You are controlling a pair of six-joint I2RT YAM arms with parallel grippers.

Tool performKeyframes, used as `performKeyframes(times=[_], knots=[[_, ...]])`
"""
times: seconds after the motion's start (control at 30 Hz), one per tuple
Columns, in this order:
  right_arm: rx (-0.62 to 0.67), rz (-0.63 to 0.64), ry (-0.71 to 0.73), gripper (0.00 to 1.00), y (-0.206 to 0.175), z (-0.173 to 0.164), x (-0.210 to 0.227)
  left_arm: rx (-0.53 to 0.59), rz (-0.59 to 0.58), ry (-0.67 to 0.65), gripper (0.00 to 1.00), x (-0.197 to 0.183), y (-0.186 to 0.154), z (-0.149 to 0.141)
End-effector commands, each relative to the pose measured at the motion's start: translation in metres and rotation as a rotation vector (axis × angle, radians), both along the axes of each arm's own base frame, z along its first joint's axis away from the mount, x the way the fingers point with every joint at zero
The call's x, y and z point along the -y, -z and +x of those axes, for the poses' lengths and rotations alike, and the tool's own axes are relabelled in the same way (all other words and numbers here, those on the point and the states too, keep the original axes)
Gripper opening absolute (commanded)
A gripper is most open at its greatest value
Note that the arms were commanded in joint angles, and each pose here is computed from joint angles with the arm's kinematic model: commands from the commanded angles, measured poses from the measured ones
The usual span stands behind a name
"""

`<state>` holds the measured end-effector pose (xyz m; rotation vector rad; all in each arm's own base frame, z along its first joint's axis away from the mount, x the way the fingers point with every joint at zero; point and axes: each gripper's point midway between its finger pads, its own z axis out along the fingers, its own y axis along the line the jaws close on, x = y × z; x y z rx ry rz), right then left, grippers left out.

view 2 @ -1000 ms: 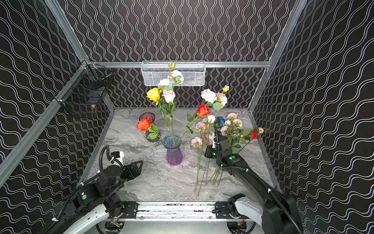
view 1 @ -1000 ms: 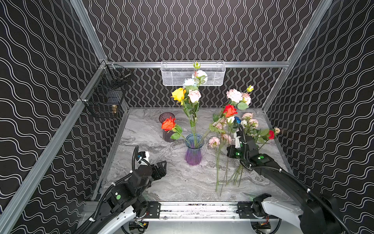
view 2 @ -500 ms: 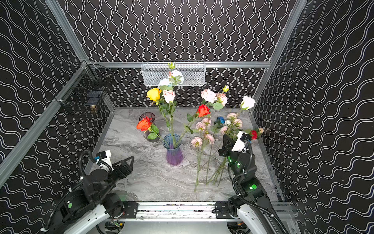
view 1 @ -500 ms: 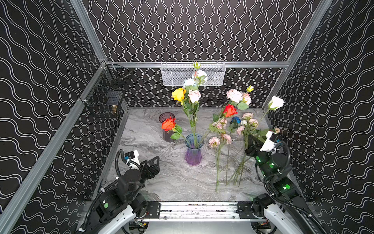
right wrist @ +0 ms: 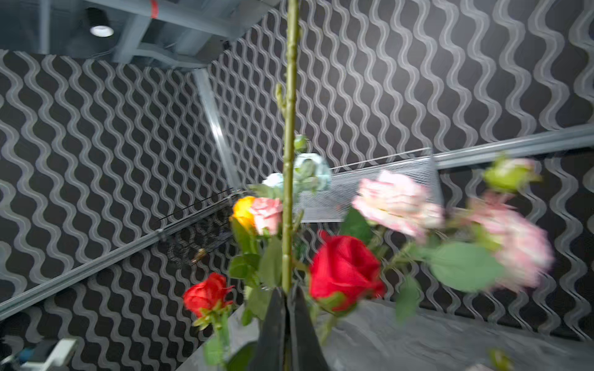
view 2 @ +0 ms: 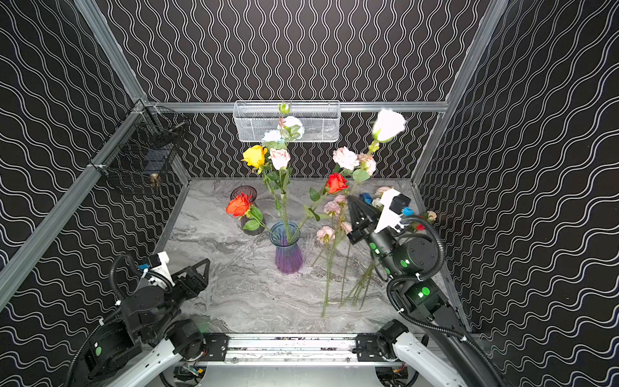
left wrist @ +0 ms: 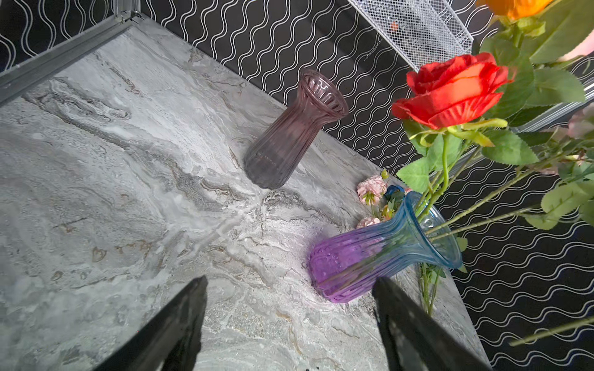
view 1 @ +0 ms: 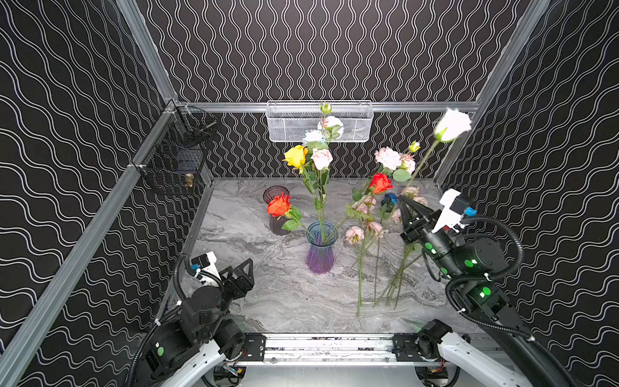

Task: Arrange flowers in a vase
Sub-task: Pick up the flower from the flowers, then place the flower in the vase.

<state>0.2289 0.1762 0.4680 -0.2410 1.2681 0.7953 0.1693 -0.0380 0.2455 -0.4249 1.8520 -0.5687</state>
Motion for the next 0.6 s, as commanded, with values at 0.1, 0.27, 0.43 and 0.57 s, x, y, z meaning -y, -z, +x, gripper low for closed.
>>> performKeyframes(times=[0.1, 0.27, 0.43, 0.57], knots=[[0.145, -0.095, -0.028, 0.00, -0.046, -0.011, -0.059, 0.019, 0.003, -0.038, 0.84, -0.012, -0.003, -0.003], [0.190, -0.093, 0.003, 0.00, -0.074, 0.008, -0.084, 0.020, 0.001, -0.042, 0.84, -0.016, -0.005, -0.007], [0.183, -0.157, 0.109, 0.00, -0.074, 0.045, -0.108, 0.025, -0.006, -0.049, 0.84, -0.019, -0.005, -0.009], [0.147, -0.192, 0.144, 0.00, -0.050, 0.067, -0.125, 0.023, -0.020, -0.049, 0.84, -0.019, -0.003, -0.010]])
